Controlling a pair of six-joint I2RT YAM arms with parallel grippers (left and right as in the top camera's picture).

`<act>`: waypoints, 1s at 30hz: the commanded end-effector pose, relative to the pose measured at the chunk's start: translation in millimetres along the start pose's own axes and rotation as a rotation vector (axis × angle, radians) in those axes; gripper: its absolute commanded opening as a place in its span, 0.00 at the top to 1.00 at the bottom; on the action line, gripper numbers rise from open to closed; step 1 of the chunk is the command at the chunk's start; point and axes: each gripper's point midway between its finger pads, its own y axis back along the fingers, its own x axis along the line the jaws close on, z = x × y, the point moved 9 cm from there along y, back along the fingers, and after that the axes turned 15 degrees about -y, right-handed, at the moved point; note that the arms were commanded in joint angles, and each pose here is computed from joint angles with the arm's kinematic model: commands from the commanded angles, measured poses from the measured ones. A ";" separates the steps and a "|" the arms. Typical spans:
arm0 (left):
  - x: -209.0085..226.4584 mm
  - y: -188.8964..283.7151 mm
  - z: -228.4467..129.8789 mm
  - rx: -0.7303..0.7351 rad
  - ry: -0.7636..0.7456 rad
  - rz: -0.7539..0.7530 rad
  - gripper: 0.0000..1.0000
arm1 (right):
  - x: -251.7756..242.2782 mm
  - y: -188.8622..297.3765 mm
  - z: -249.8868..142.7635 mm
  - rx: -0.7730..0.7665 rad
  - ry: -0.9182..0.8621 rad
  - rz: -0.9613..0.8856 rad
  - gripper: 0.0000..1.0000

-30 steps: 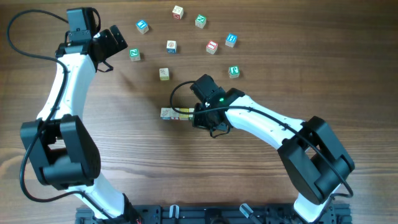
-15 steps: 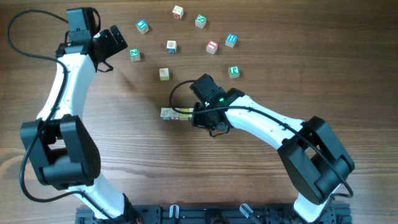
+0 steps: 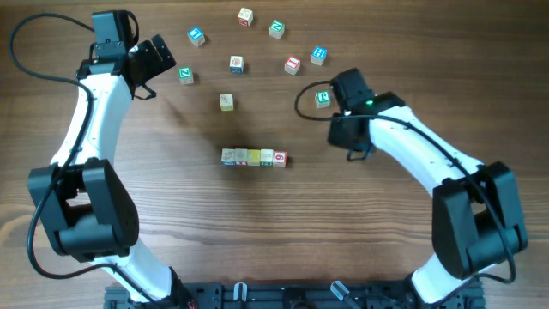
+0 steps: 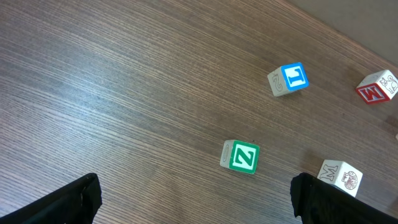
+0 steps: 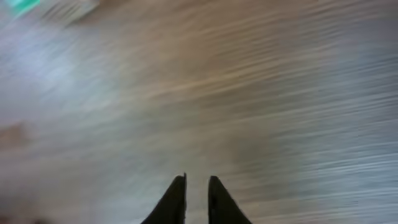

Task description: Form a horizontal line

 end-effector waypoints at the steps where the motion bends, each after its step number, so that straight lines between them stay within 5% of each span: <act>1: -1.4 1.3 1.5 -0.007 -0.007 -0.004 0.00 | -21.3 11.0 29.9 -0.203 -0.022 -0.152 0.23; 2: -1.4 1.3 1.5 -0.007 -0.007 -0.004 0.00 | -23.6 11.0 32.0 -0.205 0.012 -0.162 0.00; 30: -1.4 1.3 1.5 -0.007 -0.007 -0.004 0.00 | 3.0 16.0 56.3 -0.358 0.022 0.009 0.00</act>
